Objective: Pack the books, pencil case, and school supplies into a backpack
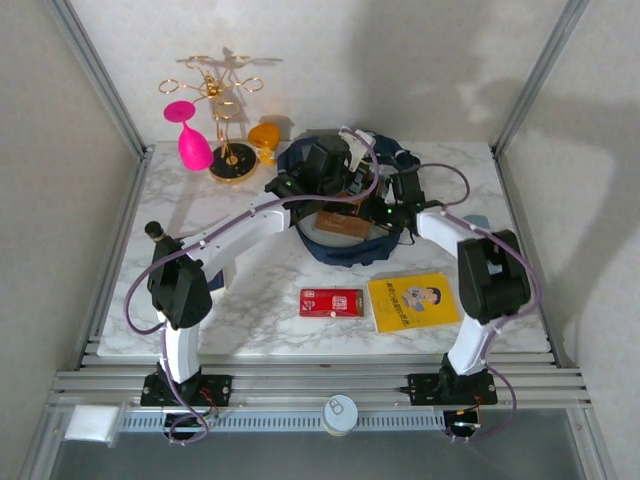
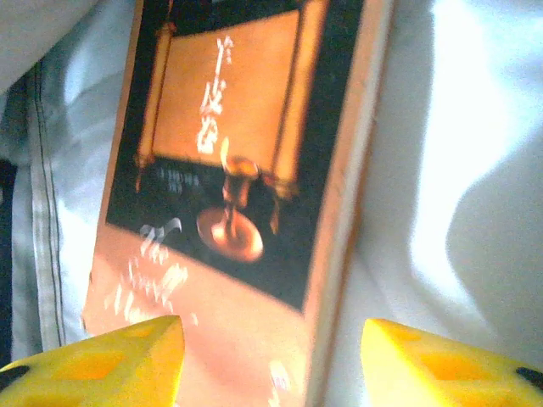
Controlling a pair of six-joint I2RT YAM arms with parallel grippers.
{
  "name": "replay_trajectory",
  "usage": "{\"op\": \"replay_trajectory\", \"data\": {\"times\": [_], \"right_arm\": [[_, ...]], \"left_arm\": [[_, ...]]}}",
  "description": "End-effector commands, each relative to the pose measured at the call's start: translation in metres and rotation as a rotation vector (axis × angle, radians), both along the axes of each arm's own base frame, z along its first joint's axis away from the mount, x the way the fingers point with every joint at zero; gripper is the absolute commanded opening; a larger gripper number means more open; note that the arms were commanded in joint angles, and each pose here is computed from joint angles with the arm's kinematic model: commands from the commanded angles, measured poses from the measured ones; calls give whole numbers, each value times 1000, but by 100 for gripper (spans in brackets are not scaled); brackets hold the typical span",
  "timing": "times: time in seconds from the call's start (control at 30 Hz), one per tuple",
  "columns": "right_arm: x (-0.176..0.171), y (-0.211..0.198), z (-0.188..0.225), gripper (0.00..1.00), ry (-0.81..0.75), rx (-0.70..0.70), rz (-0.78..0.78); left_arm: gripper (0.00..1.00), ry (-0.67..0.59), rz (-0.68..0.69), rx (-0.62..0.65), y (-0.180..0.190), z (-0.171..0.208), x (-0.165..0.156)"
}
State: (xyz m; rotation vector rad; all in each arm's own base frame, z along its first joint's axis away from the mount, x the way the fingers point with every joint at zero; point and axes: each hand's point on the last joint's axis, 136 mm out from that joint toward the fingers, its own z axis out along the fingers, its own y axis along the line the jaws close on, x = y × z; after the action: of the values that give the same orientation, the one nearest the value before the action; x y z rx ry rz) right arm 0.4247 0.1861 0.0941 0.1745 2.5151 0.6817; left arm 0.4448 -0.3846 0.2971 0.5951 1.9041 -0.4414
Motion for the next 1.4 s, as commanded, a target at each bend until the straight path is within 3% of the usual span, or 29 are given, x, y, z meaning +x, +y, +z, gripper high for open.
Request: {"op": "replay_trajectory", "data": {"times": [0.0, 0.2, 0.4, 0.6, 0.77, 1.0, 1.17, 1.27, 1.37], "right_arm": [[-36, -6, 1, 53, 11, -96, 20], [-70, 19, -21, 32, 84, -116, 99], [-84, 46, -40, 20, 117, -115, 170], [-54, 33, -51, 6, 31, -207, 80], [-4, 20, -37, 5, -110, -290, -49], [40, 21, -11, 7, -231, -244, -141], [14, 30, 11, 13, -269, -183, -21], [-27, 50, 31, 21, -283, -46, 148], [-64, 44, 45, 27, -261, -1, 194]], "left_arm": [[0, -113, -20, -138, -2, 66, -11], [0, -105, -30, -150, -5, 65, -11], [0, -81, -43, -136, -8, 59, -12], [0, -77, -40, -136, -5, 60, -15], [0, -69, -43, -129, -2, 60, -19], [0, -67, -31, -111, 5, 51, -22], [0, -56, -14, -82, 9, 39, -21], [0, -31, -13, -86, 8, 27, -21], [0, 28, -18, -98, 7, 7, -26]]}}
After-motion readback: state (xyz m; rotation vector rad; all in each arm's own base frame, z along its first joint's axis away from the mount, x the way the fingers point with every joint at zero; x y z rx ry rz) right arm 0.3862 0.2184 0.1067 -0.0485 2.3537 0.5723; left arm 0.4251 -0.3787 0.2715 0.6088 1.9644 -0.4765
